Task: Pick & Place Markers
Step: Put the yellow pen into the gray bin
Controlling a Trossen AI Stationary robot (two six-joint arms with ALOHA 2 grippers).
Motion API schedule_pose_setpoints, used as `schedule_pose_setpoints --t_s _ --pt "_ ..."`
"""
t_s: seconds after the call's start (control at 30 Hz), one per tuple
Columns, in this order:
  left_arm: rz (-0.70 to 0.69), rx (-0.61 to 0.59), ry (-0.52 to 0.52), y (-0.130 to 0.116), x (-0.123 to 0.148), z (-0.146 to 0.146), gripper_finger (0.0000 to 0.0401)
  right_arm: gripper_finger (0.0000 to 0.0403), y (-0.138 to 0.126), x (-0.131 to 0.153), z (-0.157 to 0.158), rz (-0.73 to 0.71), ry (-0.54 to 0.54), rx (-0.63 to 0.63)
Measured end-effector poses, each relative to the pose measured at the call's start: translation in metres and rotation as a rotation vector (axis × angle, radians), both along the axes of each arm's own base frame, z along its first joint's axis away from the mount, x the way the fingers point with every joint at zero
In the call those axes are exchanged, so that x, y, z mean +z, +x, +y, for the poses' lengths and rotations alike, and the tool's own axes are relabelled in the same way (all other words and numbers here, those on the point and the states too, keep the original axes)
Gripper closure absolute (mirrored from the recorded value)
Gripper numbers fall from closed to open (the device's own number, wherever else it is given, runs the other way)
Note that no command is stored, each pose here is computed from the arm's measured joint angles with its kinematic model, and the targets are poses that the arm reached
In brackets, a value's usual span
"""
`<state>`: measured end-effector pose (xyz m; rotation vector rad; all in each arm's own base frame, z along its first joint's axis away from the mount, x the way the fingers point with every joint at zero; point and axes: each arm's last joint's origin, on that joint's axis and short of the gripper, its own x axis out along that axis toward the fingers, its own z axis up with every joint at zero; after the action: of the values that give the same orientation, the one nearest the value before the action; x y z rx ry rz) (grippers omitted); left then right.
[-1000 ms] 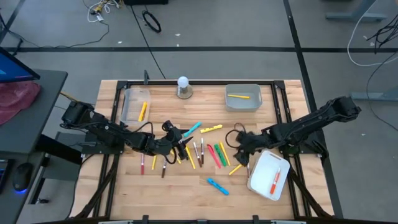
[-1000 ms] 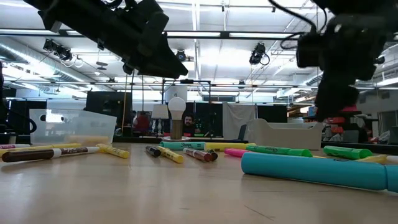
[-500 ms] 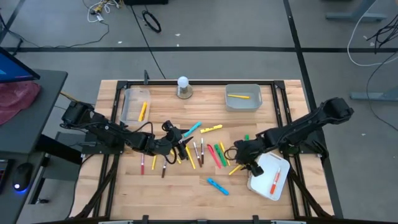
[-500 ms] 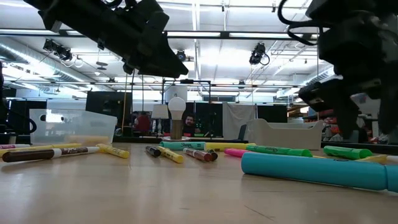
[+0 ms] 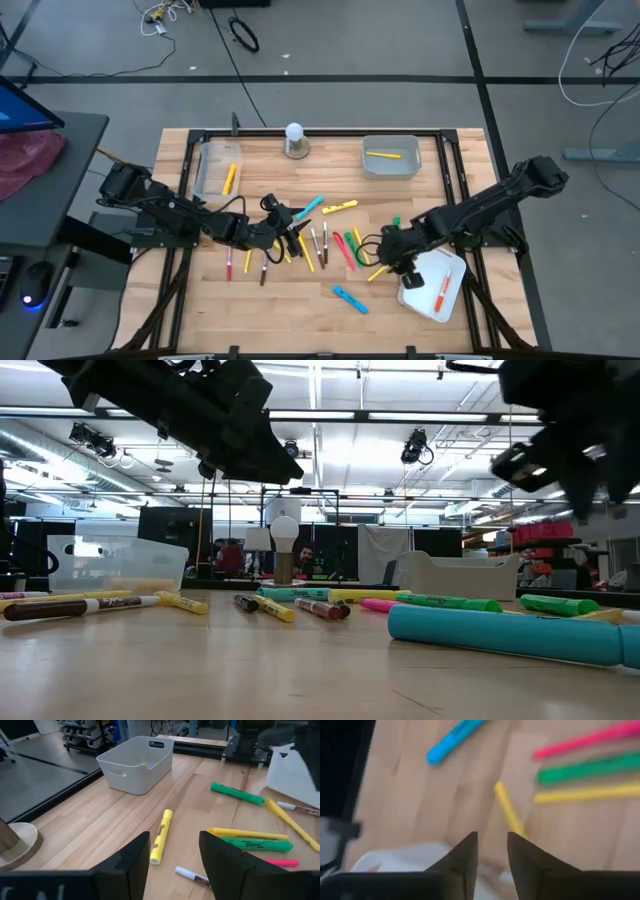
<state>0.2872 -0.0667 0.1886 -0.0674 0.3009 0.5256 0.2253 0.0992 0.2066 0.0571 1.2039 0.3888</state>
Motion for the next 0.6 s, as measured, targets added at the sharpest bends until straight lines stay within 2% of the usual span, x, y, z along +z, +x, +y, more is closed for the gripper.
schedule_pose_setpoints --t_s 0.23,0.37,0.47,0.6 --pt "0.002 0.000 0.001 0.000 0.000 0.000 0.0224 0.0354 -0.017 -0.003 0.017 0.175 0.142 0.128" --pt "0.003 0.000 0.001 0.000 0.000 0.000 0.0224 0.0384 -0.021 -0.003 0.022 0.201 0.157 0.136" --pt "0.003 0.000 0.001 0.000 0.000 0.000 0.0224 0.0398 -0.017 0.004 0.024 0.165 0.143 0.134" --pt "0.002 0.003 0.000 0.000 0.000 0.001 0.0224 0.0397 -0.007 0.013 0.023 0.046 0.069 0.083"
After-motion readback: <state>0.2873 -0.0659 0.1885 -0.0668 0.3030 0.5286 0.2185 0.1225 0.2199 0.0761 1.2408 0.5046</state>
